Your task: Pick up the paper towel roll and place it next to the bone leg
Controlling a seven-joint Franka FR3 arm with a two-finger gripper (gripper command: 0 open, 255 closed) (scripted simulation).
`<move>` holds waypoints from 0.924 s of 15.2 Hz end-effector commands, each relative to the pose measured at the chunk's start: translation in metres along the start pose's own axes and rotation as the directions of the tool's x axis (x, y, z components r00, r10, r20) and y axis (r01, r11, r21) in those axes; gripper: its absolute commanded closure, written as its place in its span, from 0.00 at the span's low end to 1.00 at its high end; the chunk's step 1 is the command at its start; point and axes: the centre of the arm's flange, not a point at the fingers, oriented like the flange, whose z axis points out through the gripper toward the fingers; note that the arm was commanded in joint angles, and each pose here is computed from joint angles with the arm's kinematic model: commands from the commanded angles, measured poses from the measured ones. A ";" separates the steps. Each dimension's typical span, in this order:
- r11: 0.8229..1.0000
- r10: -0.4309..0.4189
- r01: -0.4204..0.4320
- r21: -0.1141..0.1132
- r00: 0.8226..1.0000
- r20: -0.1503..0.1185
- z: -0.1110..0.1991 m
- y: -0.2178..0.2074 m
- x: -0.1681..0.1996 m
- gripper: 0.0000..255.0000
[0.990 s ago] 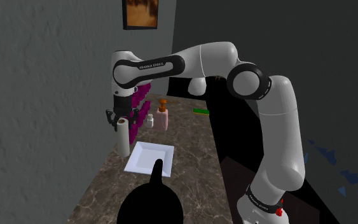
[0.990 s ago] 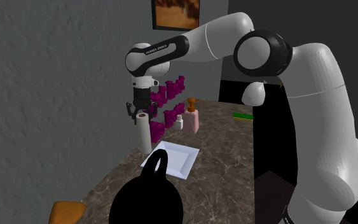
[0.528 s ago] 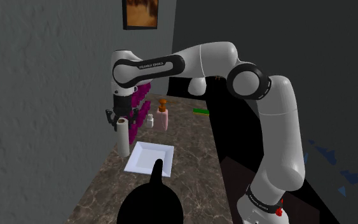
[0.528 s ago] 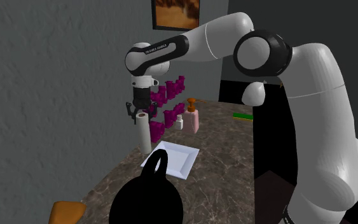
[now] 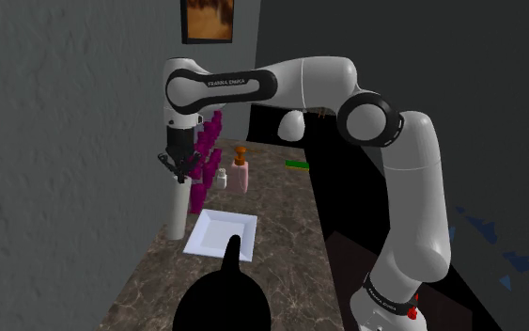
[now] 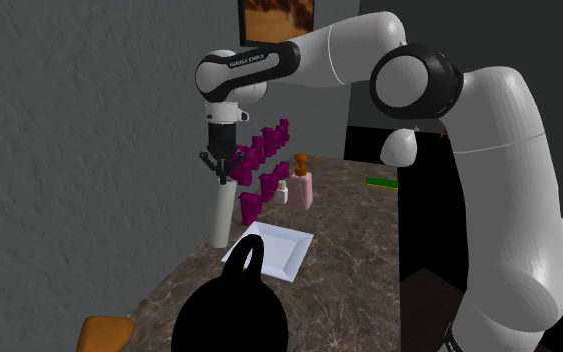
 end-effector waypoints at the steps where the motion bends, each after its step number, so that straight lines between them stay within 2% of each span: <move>1: 1.000 0.000 0.000 0.000 1.000 0.000 0.000 0.000 0.000 1.00; 2: 1.000 0.000 0.000 0.000 1.000 0.000 0.000 0.000 0.000 0.00; 3: 0.989 0.093 -0.086 0.122 0.994 -0.053 0.002 0.027 -0.001 0.00; 4: 0.963 0.174 -0.151 0.225 0.981 -0.087 0.006 0.050 -0.003 0.00; 11: 0.963 0.174 -0.151 0.225 0.981 -0.087 0.042 0.042 0.002 0.00; 14: 0.963 0.174 -0.151 0.225 0.981 -0.087 0.045 0.041 0.002 0.00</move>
